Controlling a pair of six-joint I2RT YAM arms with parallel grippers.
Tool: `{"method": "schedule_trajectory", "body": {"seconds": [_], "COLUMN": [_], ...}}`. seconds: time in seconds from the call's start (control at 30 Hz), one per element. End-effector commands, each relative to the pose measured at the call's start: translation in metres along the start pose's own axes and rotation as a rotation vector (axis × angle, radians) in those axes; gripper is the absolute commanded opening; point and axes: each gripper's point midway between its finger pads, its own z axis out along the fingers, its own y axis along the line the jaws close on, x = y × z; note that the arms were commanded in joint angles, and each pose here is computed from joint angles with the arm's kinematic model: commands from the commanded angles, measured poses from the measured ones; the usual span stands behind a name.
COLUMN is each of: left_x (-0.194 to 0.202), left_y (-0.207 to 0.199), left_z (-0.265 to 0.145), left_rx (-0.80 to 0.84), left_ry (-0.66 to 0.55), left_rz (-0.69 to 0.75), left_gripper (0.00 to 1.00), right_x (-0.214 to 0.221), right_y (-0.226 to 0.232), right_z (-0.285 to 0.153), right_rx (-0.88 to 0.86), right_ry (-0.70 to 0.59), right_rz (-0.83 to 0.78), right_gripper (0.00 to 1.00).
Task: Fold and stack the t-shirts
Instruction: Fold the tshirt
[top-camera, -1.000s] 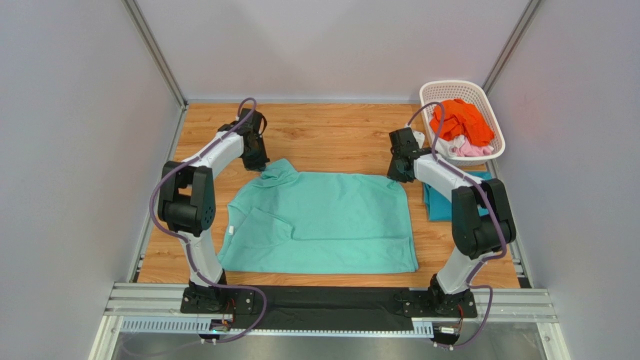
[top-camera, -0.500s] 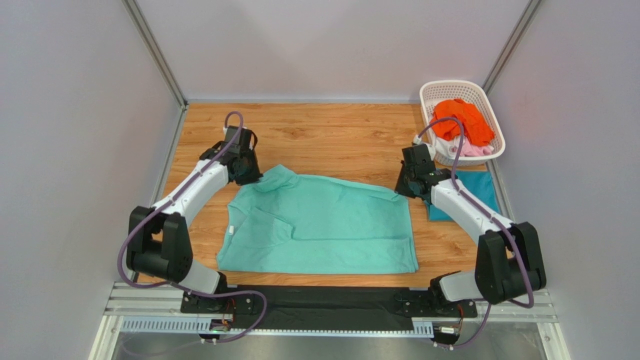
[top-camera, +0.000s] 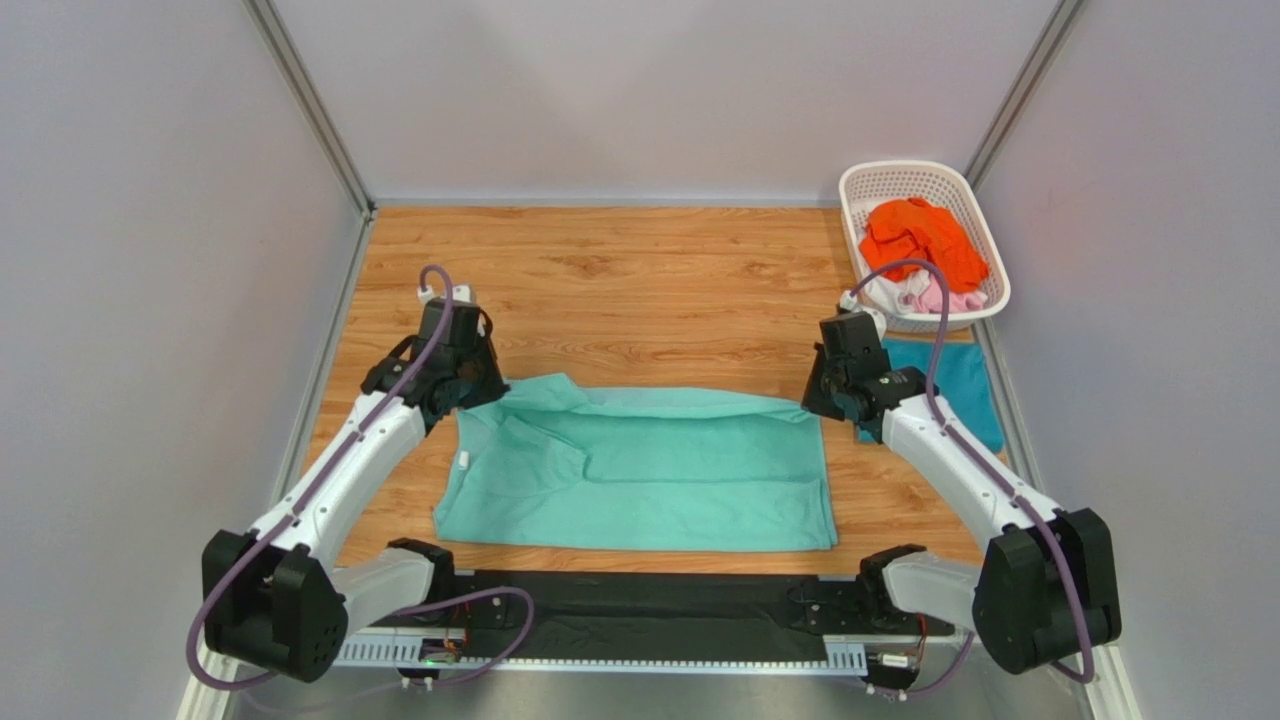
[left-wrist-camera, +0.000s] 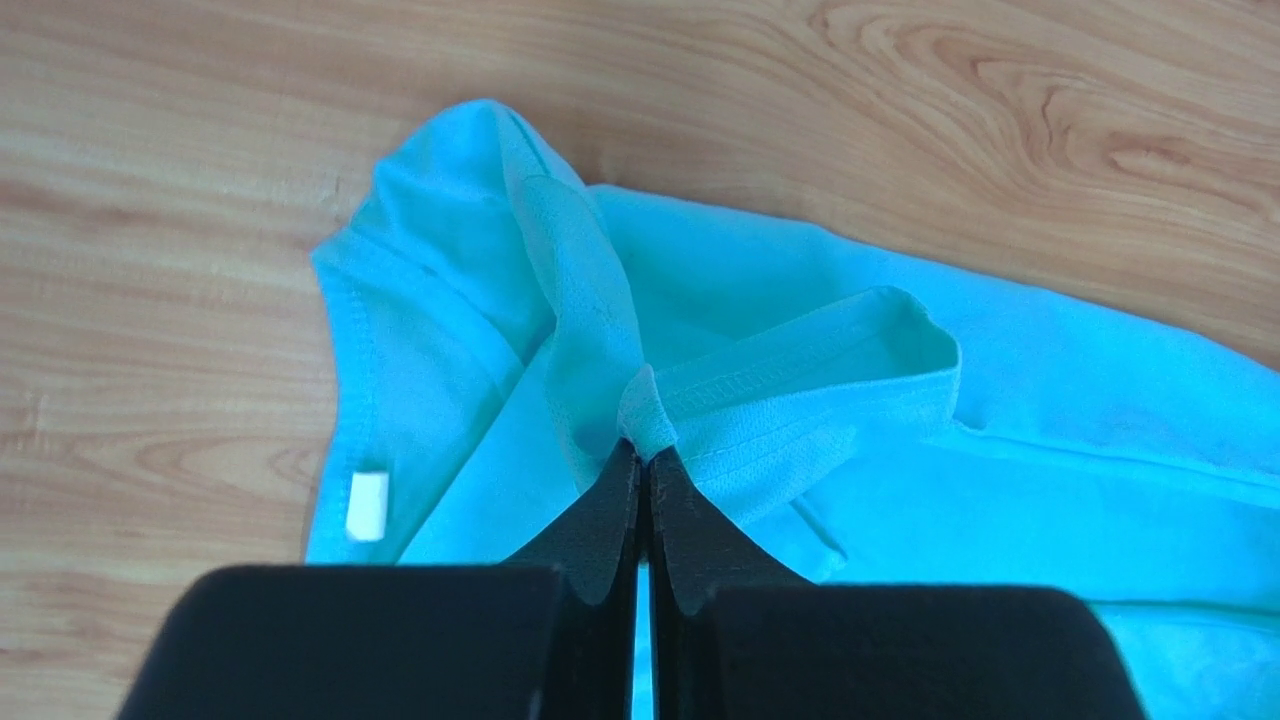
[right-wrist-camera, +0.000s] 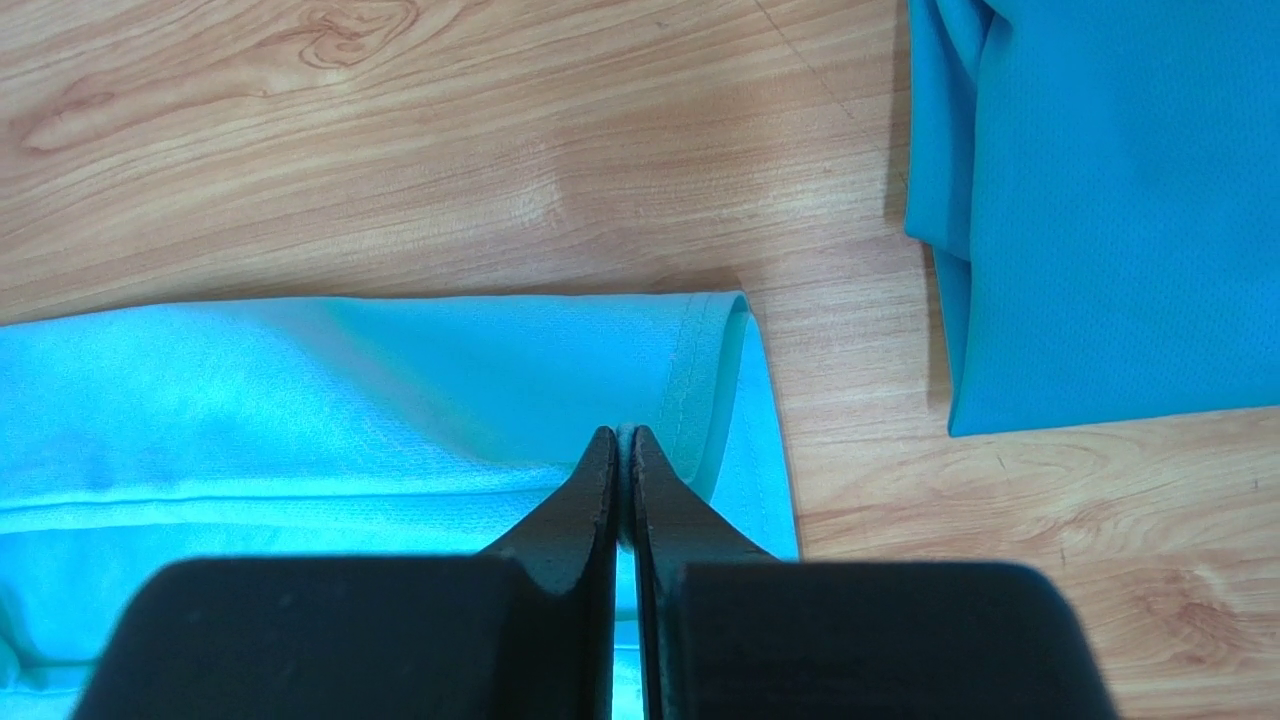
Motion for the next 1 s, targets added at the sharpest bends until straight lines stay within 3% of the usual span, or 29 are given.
{"method": "schedule_trajectory", "body": {"seconds": [0.0,0.4,0.97], "left_x": [0.008,0.038,0.094], "left_y": [0.008,0.025,0.038], "left_z": [-0.014,-0.044,-0.053], "left_rx": [-0.023,0.011,0.033], "left_ry": [-0.028,-0.084,0.013], "left_rz": [-0.061,-0.17,-0.285], "left_gripper": [0.0,0.0,0.0], "right_x": [-0.003,-0.004,-0.004], "right_y": [0.0,0.007,0.003], "right_z": [-0.007,-0.017,-0.017], "right_rx": [-0.011,-0.056,-0.037], "right_ry": [-0.016,-0.013,-0.017], "right_rz": [-0.029,-0.032,-0.051], "right_gripper": [0.0,0.0,0.0]}}
